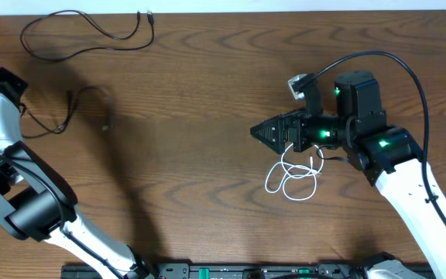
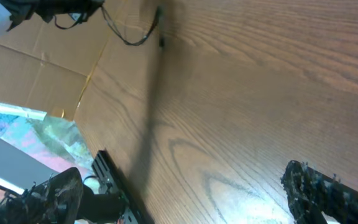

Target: Untangle cables

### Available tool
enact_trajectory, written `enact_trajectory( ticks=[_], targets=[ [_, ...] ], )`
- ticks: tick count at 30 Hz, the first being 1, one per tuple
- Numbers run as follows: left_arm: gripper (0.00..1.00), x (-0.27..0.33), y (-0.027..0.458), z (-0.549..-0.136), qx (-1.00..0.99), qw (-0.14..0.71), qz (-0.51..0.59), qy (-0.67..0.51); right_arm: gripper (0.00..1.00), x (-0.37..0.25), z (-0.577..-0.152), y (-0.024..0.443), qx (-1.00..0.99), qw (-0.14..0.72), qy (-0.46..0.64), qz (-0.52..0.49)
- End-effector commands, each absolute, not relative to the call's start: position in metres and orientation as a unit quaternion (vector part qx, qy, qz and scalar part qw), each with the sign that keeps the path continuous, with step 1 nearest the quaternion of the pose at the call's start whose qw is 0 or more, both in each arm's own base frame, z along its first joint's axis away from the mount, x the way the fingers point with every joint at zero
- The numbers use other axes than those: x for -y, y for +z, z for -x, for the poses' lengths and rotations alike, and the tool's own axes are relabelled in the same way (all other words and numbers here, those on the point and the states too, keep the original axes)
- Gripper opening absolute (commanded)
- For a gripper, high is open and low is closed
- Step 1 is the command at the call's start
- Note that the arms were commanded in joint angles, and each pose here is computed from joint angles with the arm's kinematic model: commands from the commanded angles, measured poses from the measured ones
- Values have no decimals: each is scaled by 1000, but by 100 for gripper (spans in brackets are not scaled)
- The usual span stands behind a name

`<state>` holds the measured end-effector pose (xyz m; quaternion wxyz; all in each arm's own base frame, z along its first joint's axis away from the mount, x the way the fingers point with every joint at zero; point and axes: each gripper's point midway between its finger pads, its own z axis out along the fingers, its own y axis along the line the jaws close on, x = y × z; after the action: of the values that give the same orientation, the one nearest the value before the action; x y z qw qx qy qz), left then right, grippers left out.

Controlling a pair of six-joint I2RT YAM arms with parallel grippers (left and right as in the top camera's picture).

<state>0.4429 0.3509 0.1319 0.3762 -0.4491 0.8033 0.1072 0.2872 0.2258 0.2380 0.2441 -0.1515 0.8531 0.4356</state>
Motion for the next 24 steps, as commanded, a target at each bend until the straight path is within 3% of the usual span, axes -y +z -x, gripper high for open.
enact_trajectory(
  ticks=[1, 8, 10, 13, 15, 16, 20, 24],
  targets=[
    [8, -369, 138, -436, -808, 379, 424, 156, 99, -223, -288, 238, -854, 249, 429, 156],
    [10, -387, 128, -420, -794, 353, 445, 218, 99, -220, -288, 233, -863, 244, 417, 149],
    [25, -389, 121, -415, -794, 341, 449, 229, 99, -220, -287, 232, -863, 243, 417, 149],
    [37, -390, 116, -411, -795, 330, 452, 233, 99, -220, -287, 232, -863, 244, 417, 150],
    [63, -390, 116, -411, -795, 330, 452, 233, 99, -220, -287, 232, -863, 245, 416, 152],
    [70, -390, 116, -411, -796, 329, 452, 233, 99, -220, -287, 232, -863, 245, 416, 152],
    [83, -387, 112, -407, -801, 317, 452, 231, 99, -220, -287, 232, -863, 244, 416, 152],
    [84, -384, 120, -407, -800, 321, 450, 231, 99, -220, -287, 232, -863, 245, 415, 155]
  ],
)
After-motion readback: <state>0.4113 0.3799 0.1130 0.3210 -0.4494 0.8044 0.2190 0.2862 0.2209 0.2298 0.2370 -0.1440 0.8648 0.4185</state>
